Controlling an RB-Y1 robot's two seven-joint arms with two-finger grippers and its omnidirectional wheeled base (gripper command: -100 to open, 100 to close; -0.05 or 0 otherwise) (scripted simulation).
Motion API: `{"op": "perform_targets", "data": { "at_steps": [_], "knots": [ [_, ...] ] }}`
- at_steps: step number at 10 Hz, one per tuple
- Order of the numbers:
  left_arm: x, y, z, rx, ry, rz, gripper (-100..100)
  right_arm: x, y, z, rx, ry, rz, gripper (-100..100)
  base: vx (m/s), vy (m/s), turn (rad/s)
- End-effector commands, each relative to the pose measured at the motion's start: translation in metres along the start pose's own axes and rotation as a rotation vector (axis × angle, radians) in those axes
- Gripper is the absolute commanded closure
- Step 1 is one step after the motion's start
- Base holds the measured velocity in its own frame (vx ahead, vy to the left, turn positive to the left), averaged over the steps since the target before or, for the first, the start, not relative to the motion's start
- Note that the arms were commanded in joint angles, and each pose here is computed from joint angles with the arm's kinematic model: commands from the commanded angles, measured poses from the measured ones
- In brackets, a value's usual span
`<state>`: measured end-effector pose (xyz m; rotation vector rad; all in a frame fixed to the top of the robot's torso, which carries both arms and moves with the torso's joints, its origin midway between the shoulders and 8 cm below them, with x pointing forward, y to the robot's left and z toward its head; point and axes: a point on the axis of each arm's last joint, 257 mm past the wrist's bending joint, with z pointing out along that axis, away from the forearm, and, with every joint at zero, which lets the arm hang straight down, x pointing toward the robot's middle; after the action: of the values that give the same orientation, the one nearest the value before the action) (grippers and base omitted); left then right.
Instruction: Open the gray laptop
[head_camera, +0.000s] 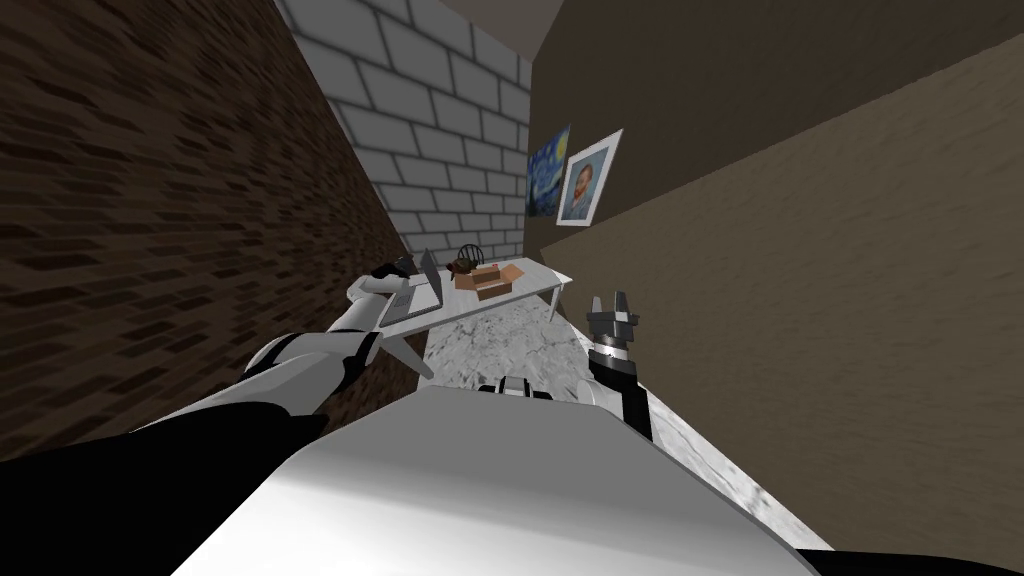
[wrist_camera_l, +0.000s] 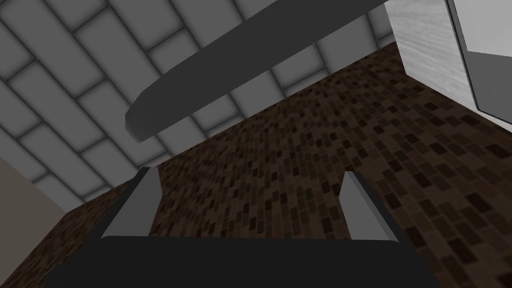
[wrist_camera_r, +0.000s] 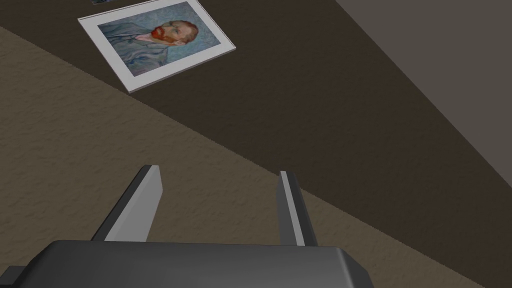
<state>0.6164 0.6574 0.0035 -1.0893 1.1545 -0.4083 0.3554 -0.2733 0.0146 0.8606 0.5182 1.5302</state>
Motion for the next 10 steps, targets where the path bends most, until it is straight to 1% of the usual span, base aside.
{"op": "perform_targets", "data": {
  "at_steps": [1, 2, 3, 4, 5, 6, 7, 8, 9, 10],
  "knots": [
    [-0.001, 0.019, 0.002, -0.038, -0.001, -0.004, -100, 0.000, 0.000, 0.000, 0.000, 0.000, 0.000, 0, 0.012, 0.004, -0.002],
    [-0.005, -0.003, 0.007, 0.010, -0.011, 0.010, -100, 0.000, 0.000, 0.000, 0.000, 0.000, 0.000, 0, -0.111, -0.041, -0.258],
    [-0.008, -0.010, 0.011, 0.016, -0.020, 0.006, -100, 0.000, 0.000, 0.000, 0.000, 0.000, 0.000, 0, -0.138, -0.060, -0.151],
    [-0.010, -0.017, 0.014, 0.016, -0.025, -0.011, -100, 0.000, 0.000, 0.000, 0.000, 0.000, 0.000, 0, -0.075, -0.032, 0.027],
    [-0.010, 0.003, 0.015, -0.022, -0.025, -0.013, -100, 0.000, 0.000, 0.000, 0.000, 0.000, 0.000, 0, -0.029, -0.007, 0.026],
    [-0.010, 0.015, 0.014, -0.045, -0.025, -0.015, -100, 0.000, 0.000, 0.000, 0.000, 0.000, 0.000, 0, 0.000, 0.000, 0.000],
    [-0.010, 0.022, 0.014, -0.060, -0.025, -0.016, -100, 0.000, 0.000, 0.000, 0.000, 0.000, 0.000, 0, 0.011, 0.008, -0.002],
    [-0.010, 0.024, 0.014, -0.063, -0.025, -0.016, -100, 0.000, 0.000, 0.000, 0.000, 0.000, 0.000, 0, 0.010, 0.007, -0.001],
    [-0.009, 0.021, 0.014, -0.059, -0.024, -0.016, -100, 0.000, 0.000, 0.000, 0.000, 0.000, 0.000, 0, 0.005, 0.004, 0.001],
    [-0.005, 0.041, 0.008, -0.103, -0.011, -0.028, 100, 0.000, 0.000, 0.000, 0.000, 0.000, 0.000, 0, 0.119, 0.030, 0.211]
  ]
}}
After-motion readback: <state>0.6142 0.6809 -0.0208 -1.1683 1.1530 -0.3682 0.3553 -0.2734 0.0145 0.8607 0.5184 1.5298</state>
